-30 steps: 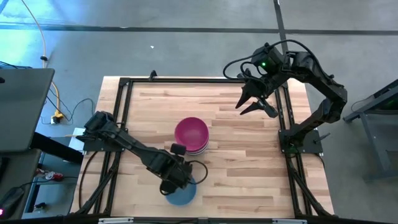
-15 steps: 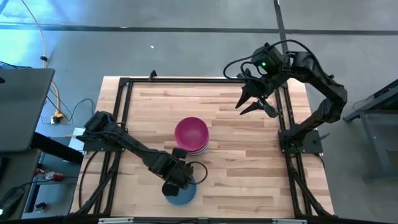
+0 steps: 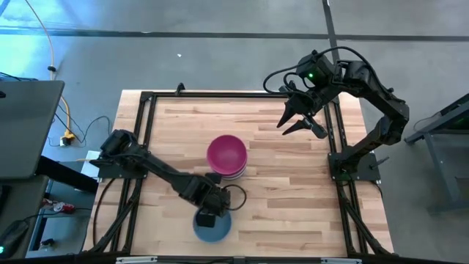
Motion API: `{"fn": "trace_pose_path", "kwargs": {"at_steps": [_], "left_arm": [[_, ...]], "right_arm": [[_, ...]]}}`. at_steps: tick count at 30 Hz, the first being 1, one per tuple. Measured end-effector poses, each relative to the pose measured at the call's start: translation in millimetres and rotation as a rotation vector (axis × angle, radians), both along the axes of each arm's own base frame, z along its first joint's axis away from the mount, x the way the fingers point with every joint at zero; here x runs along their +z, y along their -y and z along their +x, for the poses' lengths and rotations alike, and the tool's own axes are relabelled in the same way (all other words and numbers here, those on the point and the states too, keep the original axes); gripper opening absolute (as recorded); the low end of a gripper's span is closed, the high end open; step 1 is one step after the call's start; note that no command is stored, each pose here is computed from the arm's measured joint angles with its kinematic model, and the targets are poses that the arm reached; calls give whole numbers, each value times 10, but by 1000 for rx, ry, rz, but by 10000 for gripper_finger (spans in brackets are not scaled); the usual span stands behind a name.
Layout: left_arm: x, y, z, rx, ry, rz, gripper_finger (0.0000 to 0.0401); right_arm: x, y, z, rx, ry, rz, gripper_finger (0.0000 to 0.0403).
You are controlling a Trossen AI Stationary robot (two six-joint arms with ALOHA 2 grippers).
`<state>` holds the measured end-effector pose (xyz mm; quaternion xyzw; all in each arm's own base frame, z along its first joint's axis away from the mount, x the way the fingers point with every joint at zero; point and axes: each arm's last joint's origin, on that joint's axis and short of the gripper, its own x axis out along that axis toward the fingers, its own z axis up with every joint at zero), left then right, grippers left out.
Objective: Nest bowls inside each other
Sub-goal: Stack the blue bowl on top of the pink bowl
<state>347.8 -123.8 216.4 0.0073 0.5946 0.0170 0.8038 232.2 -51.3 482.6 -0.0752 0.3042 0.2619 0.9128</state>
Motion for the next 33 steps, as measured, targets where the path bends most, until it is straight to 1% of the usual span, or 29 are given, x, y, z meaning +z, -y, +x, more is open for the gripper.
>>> {"fn": "trace_pose_path", "kwargs": {"at_steps": [7,13,21,29,33], "left_arm": [[1,-14,15,-19,-2,-28,117],[1,4,11,-36,-20,-85,117],[-10,-3,17,-40,-31,-109,117],[-299,13,92,-66,-130,-130,117],[-342,18,104,-75,-138,-128,117]], "right_arm": [[0,0,0,3,2,-3,119],[0,0,0,10,7,-12,119],[0,0,-1,6,3,-6,119],[0,0,0,4,2,-5,119],[0,0,0,5,3,-5,119]]}}
